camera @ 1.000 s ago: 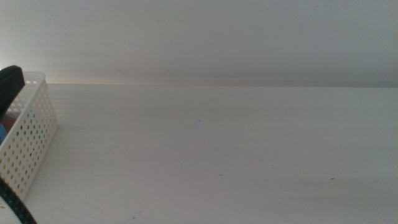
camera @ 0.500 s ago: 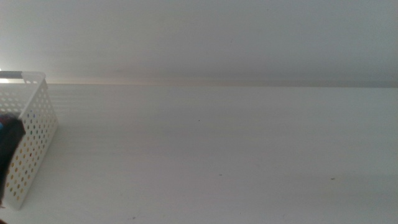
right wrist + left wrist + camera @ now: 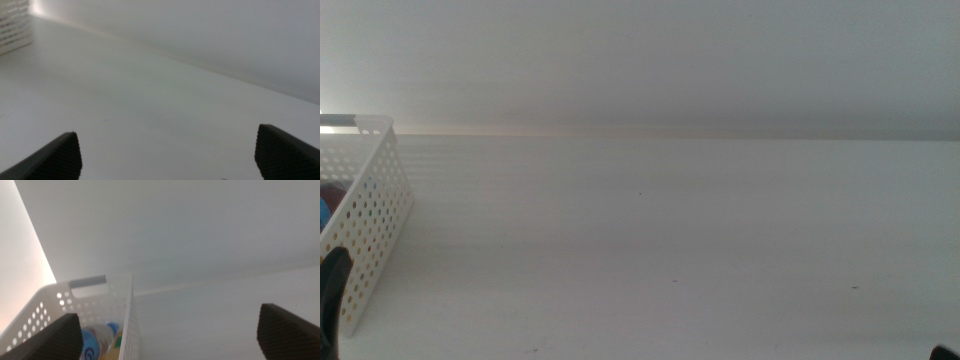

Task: Use arms to grab the bottles and put them into the dustbin to the left of the table.

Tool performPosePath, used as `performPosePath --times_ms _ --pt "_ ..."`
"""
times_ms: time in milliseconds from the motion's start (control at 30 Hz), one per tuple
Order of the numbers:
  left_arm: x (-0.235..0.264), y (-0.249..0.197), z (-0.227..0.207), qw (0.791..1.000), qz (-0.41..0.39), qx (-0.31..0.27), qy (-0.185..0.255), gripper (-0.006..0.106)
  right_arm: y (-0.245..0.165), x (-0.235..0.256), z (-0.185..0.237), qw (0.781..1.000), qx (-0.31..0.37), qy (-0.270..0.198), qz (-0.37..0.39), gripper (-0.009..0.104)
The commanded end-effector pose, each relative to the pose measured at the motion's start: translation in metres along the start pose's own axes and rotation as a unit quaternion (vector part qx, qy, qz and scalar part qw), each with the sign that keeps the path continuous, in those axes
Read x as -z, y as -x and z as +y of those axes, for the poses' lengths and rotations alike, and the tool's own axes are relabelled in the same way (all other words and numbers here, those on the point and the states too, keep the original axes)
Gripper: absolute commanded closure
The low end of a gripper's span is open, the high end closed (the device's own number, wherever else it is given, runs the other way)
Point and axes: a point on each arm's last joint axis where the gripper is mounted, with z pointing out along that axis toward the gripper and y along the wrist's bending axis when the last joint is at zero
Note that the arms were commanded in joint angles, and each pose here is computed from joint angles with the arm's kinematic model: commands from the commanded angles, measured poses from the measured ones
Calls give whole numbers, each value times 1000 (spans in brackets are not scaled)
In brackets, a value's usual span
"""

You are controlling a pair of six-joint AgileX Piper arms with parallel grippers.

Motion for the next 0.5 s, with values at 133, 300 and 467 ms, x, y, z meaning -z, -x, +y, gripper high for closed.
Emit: performPosePath --times_ms 133,300,467 --pt "2 -1 -1 999 -51 4 3 7 -2 -3 -10 992 -40 -114 -29 3" --pt "6 -8 -1 998 -64 8 3 7 -14 -6 -18 979 -63 -196 -6 3" --pt "5 -35 -4 998 -57 18 5 7 -29 -11 -21 969 -76 -234 -6 3"
